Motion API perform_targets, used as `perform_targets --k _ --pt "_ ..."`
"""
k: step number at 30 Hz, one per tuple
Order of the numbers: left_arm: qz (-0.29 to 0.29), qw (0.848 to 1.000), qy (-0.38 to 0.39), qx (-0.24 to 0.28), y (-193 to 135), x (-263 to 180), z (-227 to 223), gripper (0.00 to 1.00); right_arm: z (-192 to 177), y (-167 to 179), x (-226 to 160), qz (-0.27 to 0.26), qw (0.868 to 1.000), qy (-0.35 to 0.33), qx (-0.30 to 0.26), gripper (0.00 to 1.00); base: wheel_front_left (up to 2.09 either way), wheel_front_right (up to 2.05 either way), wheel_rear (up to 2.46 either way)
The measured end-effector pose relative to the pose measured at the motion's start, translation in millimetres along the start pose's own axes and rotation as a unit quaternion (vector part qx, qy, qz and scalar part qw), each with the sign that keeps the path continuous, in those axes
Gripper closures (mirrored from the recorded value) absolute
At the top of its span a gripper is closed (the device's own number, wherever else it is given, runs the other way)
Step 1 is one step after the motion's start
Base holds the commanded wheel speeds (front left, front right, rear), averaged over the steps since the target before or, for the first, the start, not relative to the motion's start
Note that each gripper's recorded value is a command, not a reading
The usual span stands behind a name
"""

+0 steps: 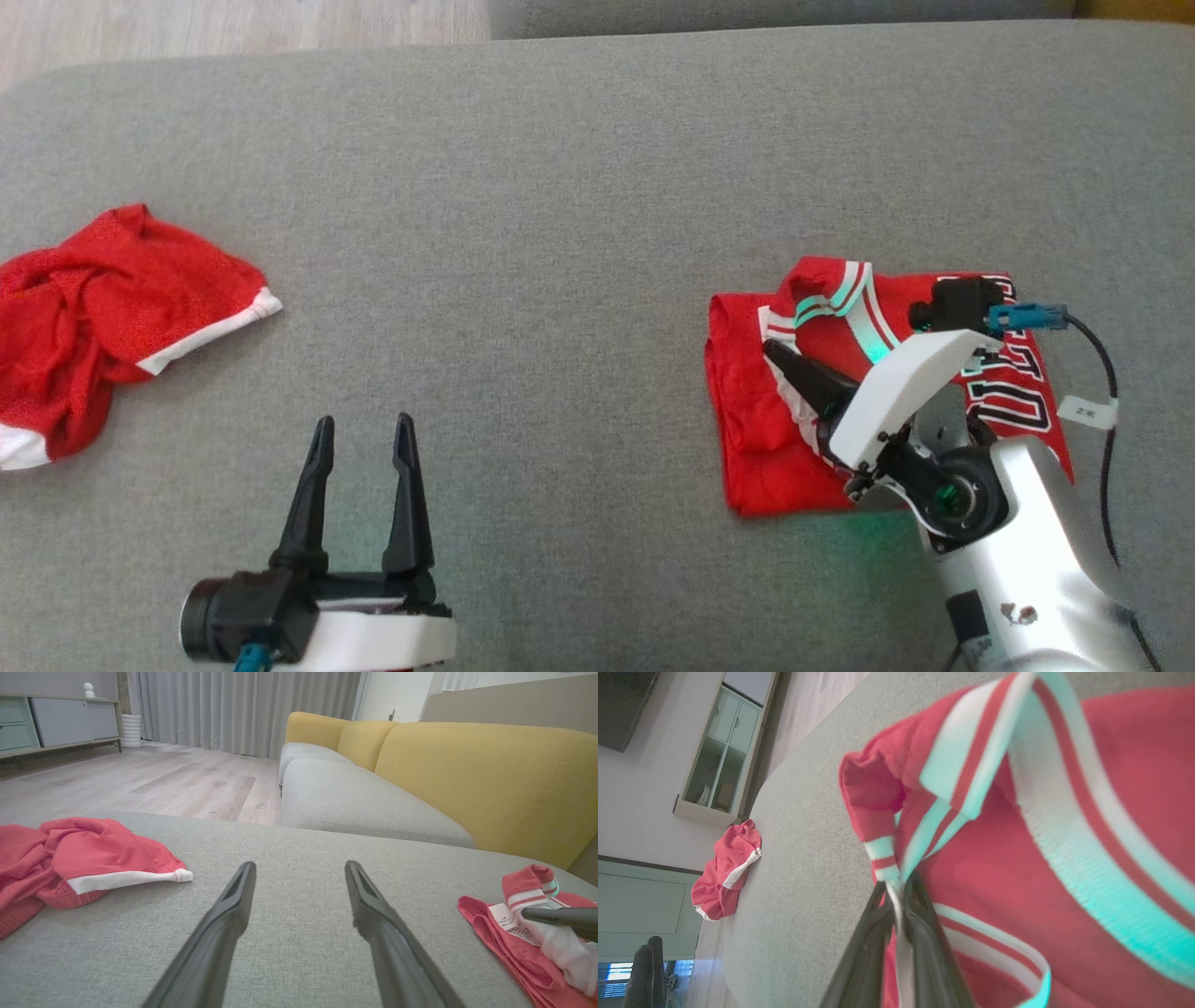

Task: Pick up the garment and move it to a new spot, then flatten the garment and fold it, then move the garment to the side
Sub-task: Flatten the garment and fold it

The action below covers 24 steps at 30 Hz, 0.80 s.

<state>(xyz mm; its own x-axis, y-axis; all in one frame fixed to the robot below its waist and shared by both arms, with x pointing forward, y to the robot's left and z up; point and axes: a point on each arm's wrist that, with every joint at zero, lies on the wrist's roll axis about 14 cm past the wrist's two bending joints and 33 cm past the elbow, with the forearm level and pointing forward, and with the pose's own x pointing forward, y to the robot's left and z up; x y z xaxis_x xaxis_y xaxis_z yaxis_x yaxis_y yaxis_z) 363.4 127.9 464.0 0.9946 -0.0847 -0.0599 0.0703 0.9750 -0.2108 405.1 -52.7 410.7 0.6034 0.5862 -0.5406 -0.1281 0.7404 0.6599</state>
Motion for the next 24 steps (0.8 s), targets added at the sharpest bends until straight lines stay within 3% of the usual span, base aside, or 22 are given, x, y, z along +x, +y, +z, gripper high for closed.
perform_targets --k 14,15,16,17,24 --pt "-0.003 1.0 -0.001 0.002 -1 1 0 0.0 -5 20 -5 0.022 0.999 0.016 -0.025 1.0 0.0 0.0 0.0" --pt "-0.002 1.0 -0.001 0.002 -1 1 1 0.0 -6 23 -6 0.027 0.999 0.017 -0.028 0.8 0.0 0.0 0.0" --pt "-0.002 1.0 -0.002 0.002 0 1 1 0.0 -5 26 -7 0.03 0.999 0.015 -0.031 0.32 0.0 0.0 0.0" --pt "-0.001 1.0 -0.003 0.003 0 1 2 0.0 -5 29 -9 0.034 0.999 0.012 -0.034 0.0 0.0 0.0 0.0" --pt "0.003 1.0 -0.012 0.005 3 -1 8 0.0 7 50 -31 0.057 0.996 -0.029 -0.061 0.0 0.0 0.0 0.0"
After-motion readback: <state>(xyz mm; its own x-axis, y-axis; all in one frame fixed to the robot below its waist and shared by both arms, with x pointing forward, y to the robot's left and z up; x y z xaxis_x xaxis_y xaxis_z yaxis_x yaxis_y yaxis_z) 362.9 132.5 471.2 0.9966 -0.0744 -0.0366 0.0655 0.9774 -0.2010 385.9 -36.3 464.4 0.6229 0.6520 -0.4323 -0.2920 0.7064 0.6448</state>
